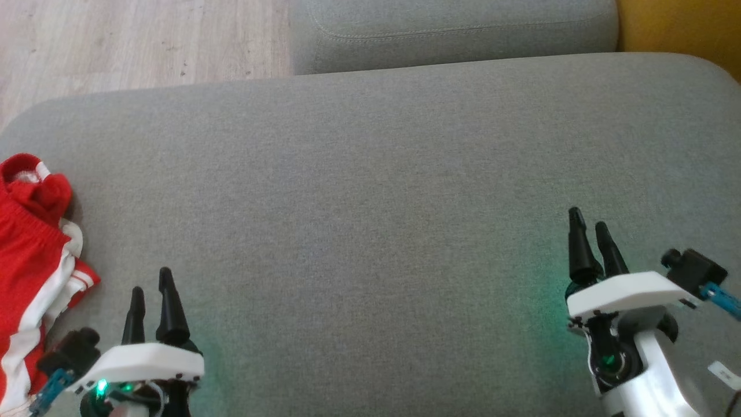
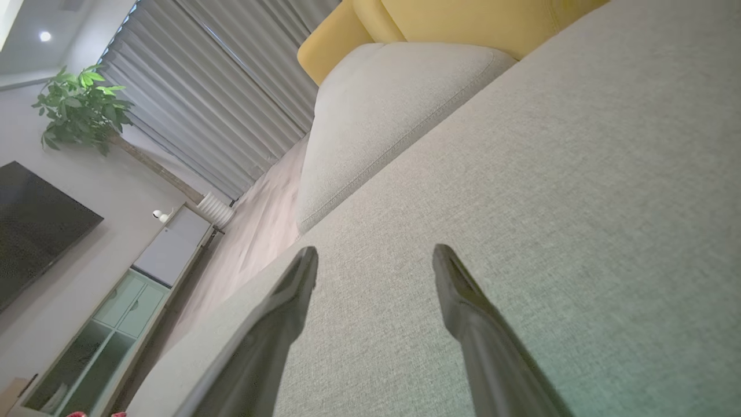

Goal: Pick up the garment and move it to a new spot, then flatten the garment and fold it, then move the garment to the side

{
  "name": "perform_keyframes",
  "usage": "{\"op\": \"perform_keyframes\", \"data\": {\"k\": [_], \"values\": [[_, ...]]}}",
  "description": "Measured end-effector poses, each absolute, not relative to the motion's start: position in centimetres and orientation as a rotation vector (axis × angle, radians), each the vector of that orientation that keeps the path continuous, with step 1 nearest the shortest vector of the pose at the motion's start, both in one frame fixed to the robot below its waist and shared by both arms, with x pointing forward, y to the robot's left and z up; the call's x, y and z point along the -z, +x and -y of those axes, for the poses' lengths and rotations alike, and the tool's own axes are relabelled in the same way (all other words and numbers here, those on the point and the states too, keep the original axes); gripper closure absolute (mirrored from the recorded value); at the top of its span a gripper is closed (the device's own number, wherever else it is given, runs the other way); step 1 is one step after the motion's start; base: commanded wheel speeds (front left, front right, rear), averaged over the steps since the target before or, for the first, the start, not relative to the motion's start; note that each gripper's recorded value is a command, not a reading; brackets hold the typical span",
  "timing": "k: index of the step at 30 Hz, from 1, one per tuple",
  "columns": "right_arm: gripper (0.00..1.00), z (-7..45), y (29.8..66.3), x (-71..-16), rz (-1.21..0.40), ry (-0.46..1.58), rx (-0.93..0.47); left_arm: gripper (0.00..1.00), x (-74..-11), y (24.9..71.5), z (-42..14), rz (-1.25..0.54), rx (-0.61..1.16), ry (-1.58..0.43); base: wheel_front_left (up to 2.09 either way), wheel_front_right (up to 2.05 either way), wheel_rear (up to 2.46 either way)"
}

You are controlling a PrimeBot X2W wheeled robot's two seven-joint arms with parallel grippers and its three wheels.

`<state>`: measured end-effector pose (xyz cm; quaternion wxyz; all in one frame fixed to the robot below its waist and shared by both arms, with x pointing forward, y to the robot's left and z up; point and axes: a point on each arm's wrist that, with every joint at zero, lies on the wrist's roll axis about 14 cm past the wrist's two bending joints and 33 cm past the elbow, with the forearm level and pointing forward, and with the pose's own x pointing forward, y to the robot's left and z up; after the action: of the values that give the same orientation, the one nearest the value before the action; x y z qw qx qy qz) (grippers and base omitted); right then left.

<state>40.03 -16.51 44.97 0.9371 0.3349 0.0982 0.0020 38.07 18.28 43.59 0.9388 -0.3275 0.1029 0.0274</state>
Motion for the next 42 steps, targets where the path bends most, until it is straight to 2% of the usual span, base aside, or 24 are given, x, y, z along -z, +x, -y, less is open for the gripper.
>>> {"op": "perform_keyframes", "data": {"k": [14,42], "values": [[0.0,16.0,39.8,-44.6,-0.203,0.468,-0.047,0.0,-42.9,38.0,-17.3,-0.232,0.003,-0.469,0.0,0.0,0.0],[0.0,15.1,43.0,-46.7,-0.119,0.113,-0.137,0.0,-43.2,40.6,-17.7,-0.195,0.033,-0.164,0.0,0.0,0.0]]}}
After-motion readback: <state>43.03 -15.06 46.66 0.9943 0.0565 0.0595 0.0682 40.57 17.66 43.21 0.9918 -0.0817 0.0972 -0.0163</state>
